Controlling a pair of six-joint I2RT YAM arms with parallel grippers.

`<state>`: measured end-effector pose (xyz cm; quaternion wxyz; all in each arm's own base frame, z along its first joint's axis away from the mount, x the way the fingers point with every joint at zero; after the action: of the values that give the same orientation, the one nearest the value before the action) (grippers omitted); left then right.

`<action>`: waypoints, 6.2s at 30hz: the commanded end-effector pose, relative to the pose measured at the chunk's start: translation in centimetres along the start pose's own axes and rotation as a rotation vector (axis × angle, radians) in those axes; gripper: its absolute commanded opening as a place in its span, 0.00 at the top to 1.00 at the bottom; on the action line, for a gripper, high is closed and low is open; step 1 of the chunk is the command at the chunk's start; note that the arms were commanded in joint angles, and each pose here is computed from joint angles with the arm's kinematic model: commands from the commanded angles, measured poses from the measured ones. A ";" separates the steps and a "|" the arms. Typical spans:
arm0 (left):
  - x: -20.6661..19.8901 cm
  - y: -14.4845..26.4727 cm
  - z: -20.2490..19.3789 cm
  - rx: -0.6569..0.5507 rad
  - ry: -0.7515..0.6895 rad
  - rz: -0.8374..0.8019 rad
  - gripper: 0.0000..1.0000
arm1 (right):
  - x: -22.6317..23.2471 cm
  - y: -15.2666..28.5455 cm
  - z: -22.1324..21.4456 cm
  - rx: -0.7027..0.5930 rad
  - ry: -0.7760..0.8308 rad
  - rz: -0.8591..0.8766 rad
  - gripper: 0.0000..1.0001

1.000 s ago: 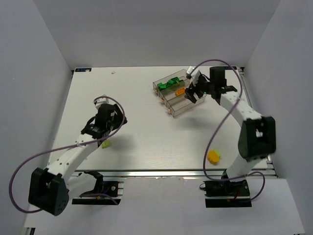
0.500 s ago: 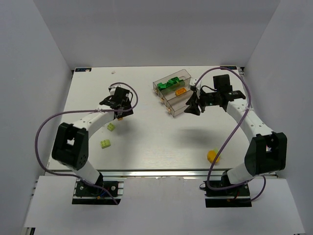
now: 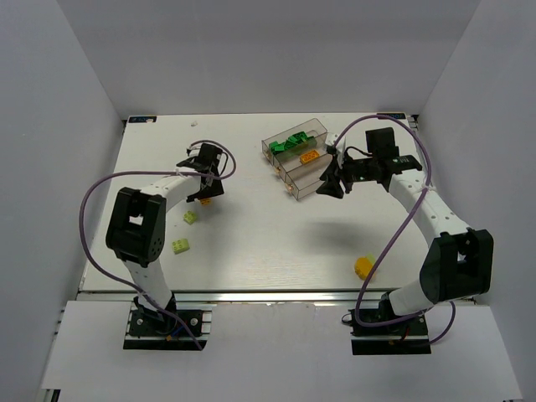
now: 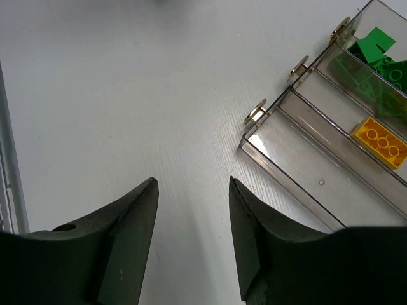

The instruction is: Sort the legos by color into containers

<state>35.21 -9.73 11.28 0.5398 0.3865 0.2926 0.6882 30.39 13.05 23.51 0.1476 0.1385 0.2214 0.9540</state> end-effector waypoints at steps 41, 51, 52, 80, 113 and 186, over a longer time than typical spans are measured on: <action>-13.2 10.4 8.1 -0.456 -0.094 -0.855 0.86 | 0.2 1.9 4.3 -0.094 -0.057 -0.063 1.00; -19.8 8.0 12.3 -0.489 -0.138 -0.924 0.80 | 0.5 2.8 4.2 -0.079 -0.048 -0.085 1.00; -20.2 7.7 12.4 -0.485 -0.142 -0.916 0.78 | 0.4 2.8 4.0 -0.073 -0.054 -0.086 1.00; -16.4 12.7 14.6 -0.566 -0.135 -0.728 0.45 | 3.0 4.3 -4.1 0.316 0.453 0.281 0.37; 0.9 18.4 -4.9 -0.493 0.234 -0.510 0.21 | 4.9 7.1 -18.0 0.717 0.664 0.440 0.10; -14.1 20.3 -5.9 -0.344 0.234 -1.397 0.20 | 7.6 -4.3 -1.3 0.163 0.297 0.079 1.00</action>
<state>21.25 -27.56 19.72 0.8557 -0.0363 0.4330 0.2811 23.43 17.81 20.57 0.0502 0.0216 0.3371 0.9399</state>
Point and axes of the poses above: each gripper's point midway between its finger pads, its own y axis back along the fingers, its own x axis along the line the jaws close on, z = x × y, the point moved 8 cm from there along y, back along the fingers, and after that the axes turned 13 degrees about -y, right-handed, at the moved point
